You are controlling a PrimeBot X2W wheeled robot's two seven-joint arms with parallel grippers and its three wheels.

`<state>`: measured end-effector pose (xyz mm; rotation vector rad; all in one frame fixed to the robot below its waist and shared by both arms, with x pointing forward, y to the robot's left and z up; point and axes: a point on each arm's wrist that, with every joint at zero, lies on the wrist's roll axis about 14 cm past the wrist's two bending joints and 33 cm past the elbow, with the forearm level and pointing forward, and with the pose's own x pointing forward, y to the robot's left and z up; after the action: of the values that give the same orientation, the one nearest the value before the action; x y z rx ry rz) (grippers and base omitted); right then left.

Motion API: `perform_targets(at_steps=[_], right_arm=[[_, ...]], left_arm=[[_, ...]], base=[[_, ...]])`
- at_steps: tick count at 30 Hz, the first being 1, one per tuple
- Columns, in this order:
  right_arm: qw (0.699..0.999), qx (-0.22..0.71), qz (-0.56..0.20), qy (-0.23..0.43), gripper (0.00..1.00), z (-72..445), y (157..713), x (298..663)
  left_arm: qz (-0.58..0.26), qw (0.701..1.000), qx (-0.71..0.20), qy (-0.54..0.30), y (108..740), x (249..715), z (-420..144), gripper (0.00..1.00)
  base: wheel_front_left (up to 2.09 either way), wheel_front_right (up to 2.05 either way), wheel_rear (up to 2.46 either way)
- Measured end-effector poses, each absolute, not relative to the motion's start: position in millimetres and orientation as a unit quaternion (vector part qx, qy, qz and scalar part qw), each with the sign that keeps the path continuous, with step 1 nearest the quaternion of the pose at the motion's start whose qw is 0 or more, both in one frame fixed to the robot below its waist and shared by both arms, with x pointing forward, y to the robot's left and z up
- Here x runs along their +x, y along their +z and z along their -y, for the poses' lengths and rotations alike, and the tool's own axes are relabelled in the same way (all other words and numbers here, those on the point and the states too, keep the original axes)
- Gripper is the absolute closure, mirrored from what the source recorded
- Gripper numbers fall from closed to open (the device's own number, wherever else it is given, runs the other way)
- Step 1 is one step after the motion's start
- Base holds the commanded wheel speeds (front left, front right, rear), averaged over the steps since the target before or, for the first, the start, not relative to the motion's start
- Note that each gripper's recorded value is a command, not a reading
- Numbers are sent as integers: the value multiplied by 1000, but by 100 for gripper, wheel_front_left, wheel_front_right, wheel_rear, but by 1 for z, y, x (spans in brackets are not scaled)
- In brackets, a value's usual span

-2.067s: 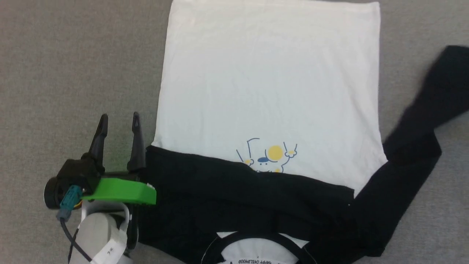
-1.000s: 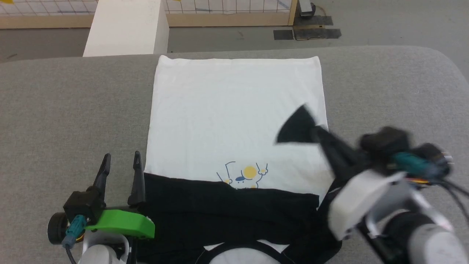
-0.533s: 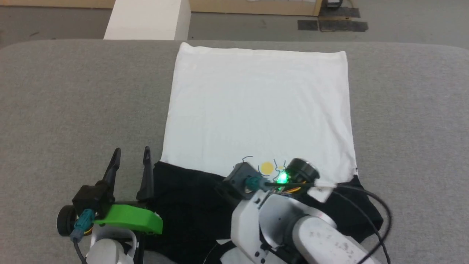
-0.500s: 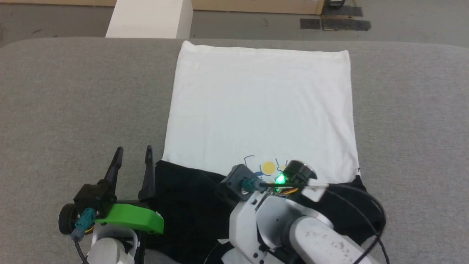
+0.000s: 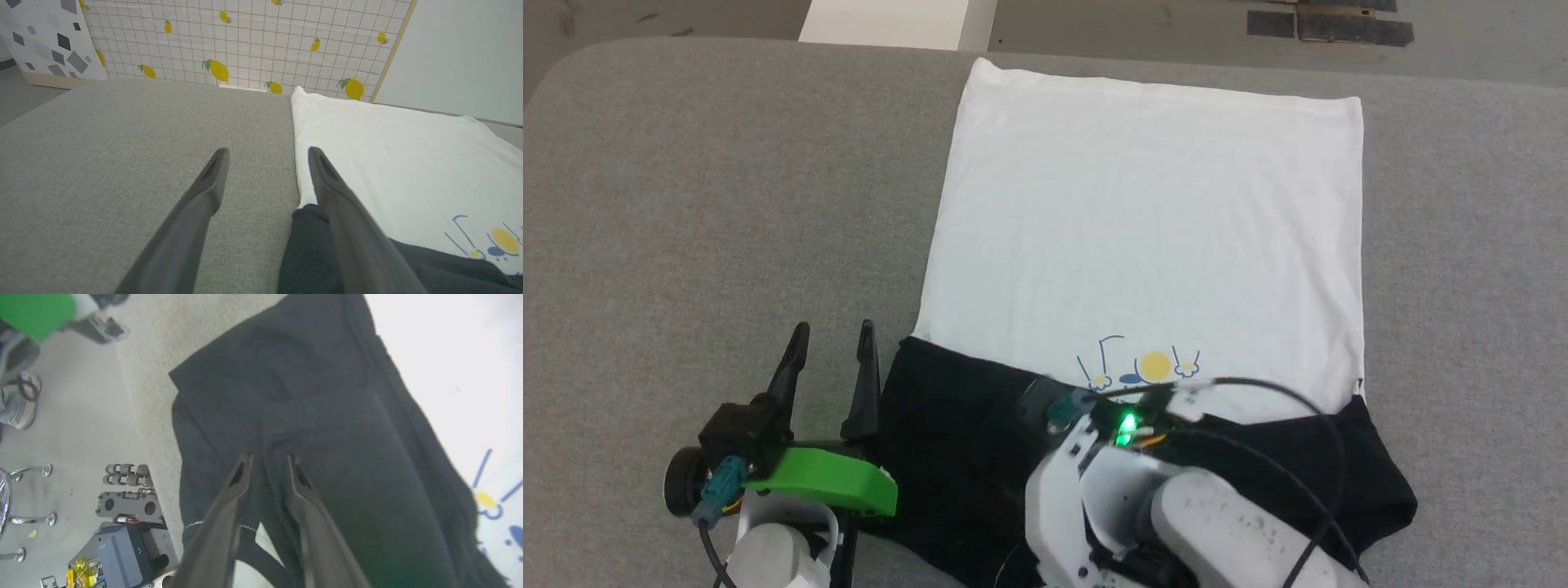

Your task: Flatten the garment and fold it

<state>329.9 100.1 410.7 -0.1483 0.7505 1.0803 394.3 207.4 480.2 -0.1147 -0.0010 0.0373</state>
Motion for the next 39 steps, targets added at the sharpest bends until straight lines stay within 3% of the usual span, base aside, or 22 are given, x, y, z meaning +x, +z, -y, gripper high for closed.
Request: perform_targets(at_steps=[7, 16, 23, 39], right_arm=[[883, 54, -166, 435, 0, -79, 502, 397], [965, 74, -31, 248, 0, 40, 544, 443], [988, 63, -19, 137, 0, 115, 525, 457], [994, 50, -89, 30, 0, 188, 459, 456]], left_arm=[[10, 999, -37, -7, 487, 405, -199, 0], [14, 995, 34, -91, 519, 472, -178, 0], [-41, 989, 75, -123, 534, 551, -170, 0], [-268, 958, 31, -95, 448, 657, -169, 0]], base=[[0, 0, 0], [0, 0, 0], [0, 0, 0], [0, 0, 0]])
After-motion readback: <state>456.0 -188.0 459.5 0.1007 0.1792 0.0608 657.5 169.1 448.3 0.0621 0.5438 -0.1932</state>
